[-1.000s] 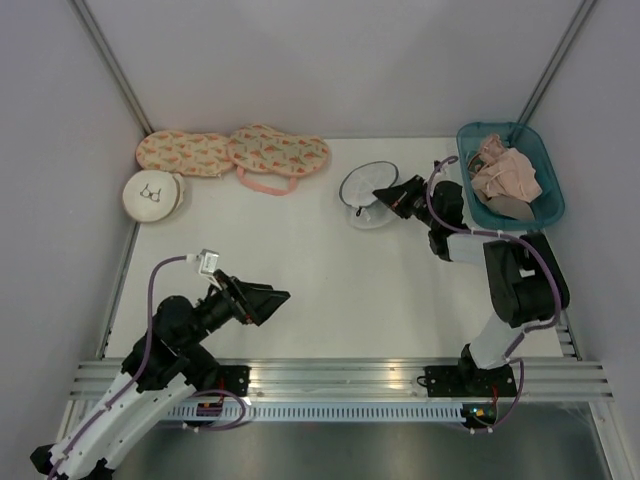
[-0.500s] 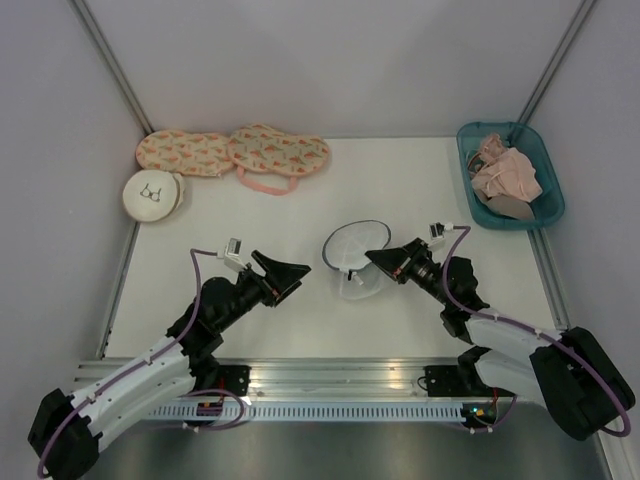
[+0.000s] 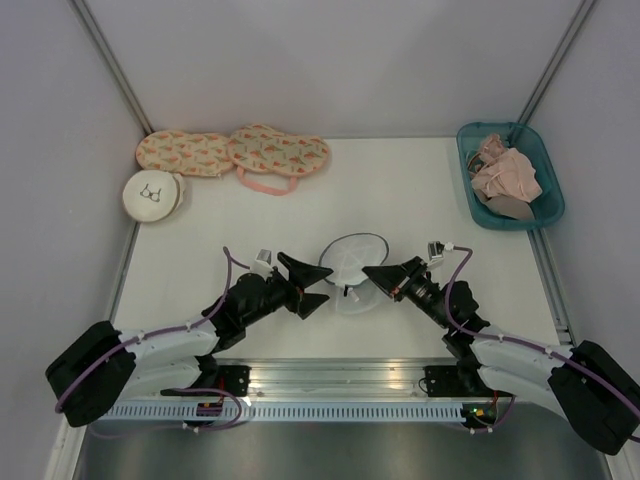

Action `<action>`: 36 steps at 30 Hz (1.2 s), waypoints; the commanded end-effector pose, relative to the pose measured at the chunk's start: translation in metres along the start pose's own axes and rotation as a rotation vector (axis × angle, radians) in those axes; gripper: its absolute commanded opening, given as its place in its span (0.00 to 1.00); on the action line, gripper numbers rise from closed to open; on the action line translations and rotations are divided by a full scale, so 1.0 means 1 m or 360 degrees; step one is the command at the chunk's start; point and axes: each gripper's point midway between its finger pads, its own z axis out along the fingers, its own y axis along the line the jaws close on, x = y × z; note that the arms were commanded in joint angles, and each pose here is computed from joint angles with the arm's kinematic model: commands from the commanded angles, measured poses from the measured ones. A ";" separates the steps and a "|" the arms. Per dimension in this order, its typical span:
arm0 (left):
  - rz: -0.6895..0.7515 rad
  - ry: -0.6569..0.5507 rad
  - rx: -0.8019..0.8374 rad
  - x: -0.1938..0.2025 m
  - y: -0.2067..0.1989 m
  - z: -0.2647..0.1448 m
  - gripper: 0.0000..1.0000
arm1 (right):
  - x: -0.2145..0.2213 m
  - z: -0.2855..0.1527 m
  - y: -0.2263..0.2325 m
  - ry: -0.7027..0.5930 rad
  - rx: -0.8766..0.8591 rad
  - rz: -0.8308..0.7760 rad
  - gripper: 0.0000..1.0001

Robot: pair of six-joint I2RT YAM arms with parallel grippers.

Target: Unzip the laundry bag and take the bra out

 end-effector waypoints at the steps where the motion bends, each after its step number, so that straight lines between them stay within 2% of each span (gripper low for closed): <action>1: -0.0165 0.0103 0.0288 0.015 -0.052 0.005 0.93 | -0.007 -0.002 0.034 -0.0067 -0.0210 -0.0016 0.01; 7: -0.0146 0.0045 0.0325 0.010 -0.063 0.009 0.79 | 0.000 -0.004 0.035 -0.0013 -0.0223 -0.0057 0.01; 10: -0.0126 0.0024 0.0316 0.008 -0.060 0.010 0.68 | 0.004 -0.005 0.039 0.0027 -0.0247 -0.0062 0.00; 16: -0.0111 -0.0032 0.0303 0.001 -0.053 0.013 0.37 | 0.017 -0.009 0.043 0.0144 -0.0271 -0.0061 0.00; 17: -0.0104 -0.0031 0.0307 0.001 -0.054 0.013 0.27 | 0.018 -0.009 0.043 0.0155 -0.0264 -0.0067 0.00; 18: -0.0096 -0.0030 0.0305 0.002 -0.053 0.013 0.22 | 0.022 -0.010 0.040 0.0185 -0.0236 -0.0089 0.01; 19: -0.0089 -0.0028 0.0306 0.002 -0.054 0.013 0.10 | 0.022 -0.009 0.042 0.0190 -0.0233 -0.0108 0.00; 20: -0.0086 -0.0024 0.0303 0.002 -0.053 0.013 0.04 | 0.026 -0.009 0.036 0.0223 -0.0179 -0.0116 0.01; 24: -0.0064 -0.0026 0.0301 0.002 -0.050 0.011 0.02 | 0.028 -0.007 0.023 0.0272 -0.0031 -0.0292 0.00; 25: -0.0050 -0.0030 0.0303 0.002 -0.050 0.010 0.02 | 0.025 -0.003 0.031 0.0270 -0.0019 -0.0339 0.04; 26: -0.0040 -0.0032 0.0313 0.002 -0.050 0.008 0.02 | 0.027 -0.007 0.015 0.0305 0.0111 -0.0380 0.35; 27: -0.0028 -0.0033 0.0313 0.002 -0.050 0.007 0.02 | 0.026 -0.008 0.013 0.0311 0.0162 -0.0435 0.46; 28: -0.0018 -0.0037 0.0309 0.001 -0.048 0.006 0.02 | 0.018 -0.005 0.019 0.0272 0.0182 -0.0551 0.52; 30: -0.0003 -0.0055 0.0291 -0.001 -0.043 0.002 0.02 | 0.016 -0.014 0.012 0.0282 0.0285 -0.0615 0.62; 33: 0.0016 -0.0106 0.0249 -0.006 -0.034 -0.004 0.02 | 0.010 -0.023 0.009 0.0255 0.0380 -0.0725 0.64; 36: 0.0034 -0.0151 0.0212 -0.012 -0.029 -0.007 0.02 | 0.013 -0.031 -0.001 0.0271 0.0452 -0.0766 0.55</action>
